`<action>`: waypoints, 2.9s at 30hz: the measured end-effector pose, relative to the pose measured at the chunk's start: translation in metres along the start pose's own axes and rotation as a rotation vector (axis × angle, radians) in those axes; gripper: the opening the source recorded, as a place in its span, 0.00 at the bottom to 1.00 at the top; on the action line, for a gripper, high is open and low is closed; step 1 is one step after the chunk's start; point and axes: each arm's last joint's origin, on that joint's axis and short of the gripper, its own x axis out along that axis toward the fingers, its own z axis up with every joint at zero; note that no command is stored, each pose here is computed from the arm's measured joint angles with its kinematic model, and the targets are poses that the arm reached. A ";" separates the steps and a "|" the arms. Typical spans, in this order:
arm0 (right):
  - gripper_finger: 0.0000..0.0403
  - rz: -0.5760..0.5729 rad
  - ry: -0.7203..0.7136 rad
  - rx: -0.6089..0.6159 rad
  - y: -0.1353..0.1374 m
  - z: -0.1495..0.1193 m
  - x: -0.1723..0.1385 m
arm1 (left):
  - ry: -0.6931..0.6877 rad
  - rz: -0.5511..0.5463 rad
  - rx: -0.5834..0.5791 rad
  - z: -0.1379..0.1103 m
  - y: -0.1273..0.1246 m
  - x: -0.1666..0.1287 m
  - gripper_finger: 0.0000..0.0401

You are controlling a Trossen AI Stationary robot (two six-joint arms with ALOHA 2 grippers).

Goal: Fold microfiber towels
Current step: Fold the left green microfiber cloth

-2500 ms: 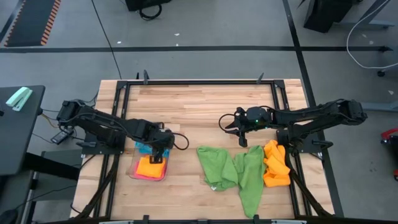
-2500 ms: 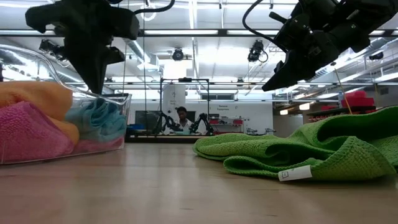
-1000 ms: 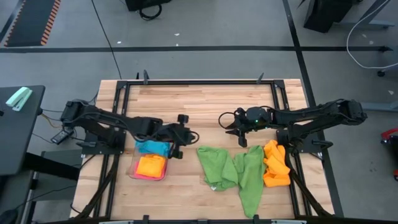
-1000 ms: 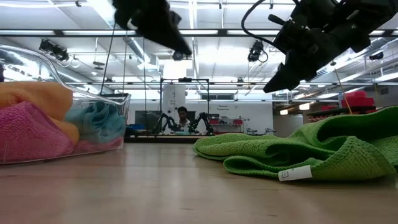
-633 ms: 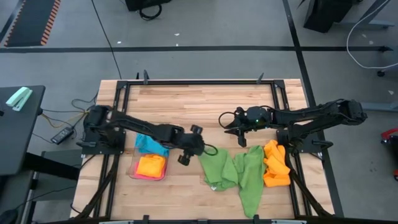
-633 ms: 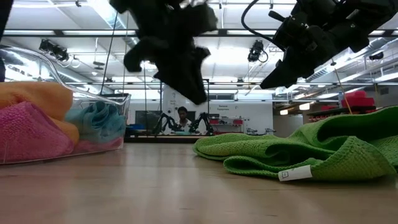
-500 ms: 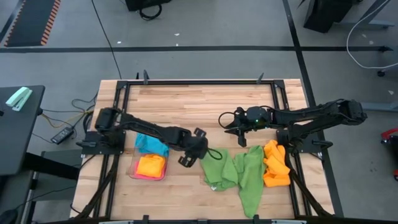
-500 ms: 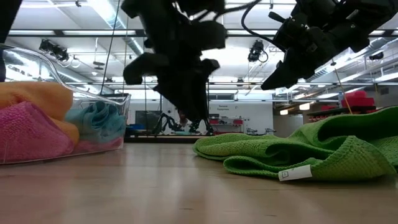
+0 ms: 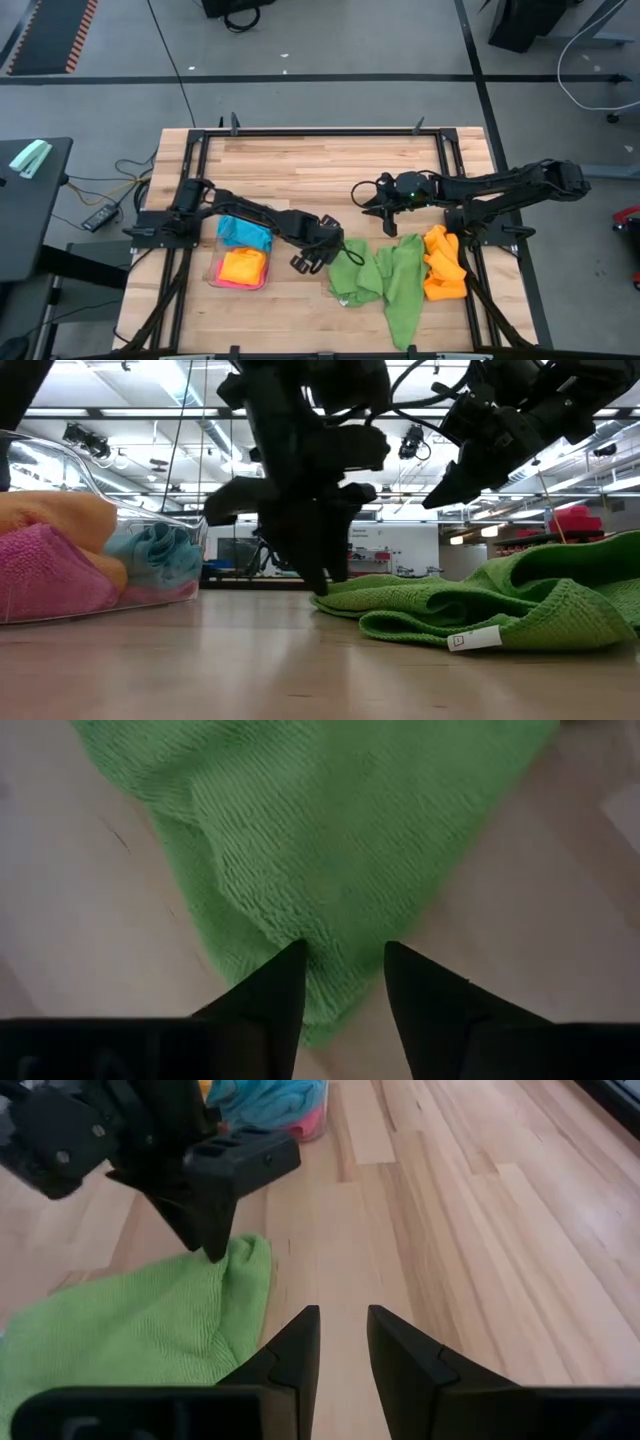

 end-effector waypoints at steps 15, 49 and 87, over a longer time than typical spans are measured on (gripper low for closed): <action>0.24 -0.018 -0.002 -0.021 -0.001 0.000 0.000 | 0.156 0.122 -0.019 -0.020 0.021 -0.004 0.02; 0.24 -0.301 0.106 -0.117 -0.019 0.053 -0.024 | -0.304 0.241 -0.222 -0.073 0.136 -0.064 0.02; 0.24 -0.249 0.089 -0.190 -0.018 0.049 -0.018 | -0.392 0.543 -0.319 -0.049 0.144 -0.077 0.07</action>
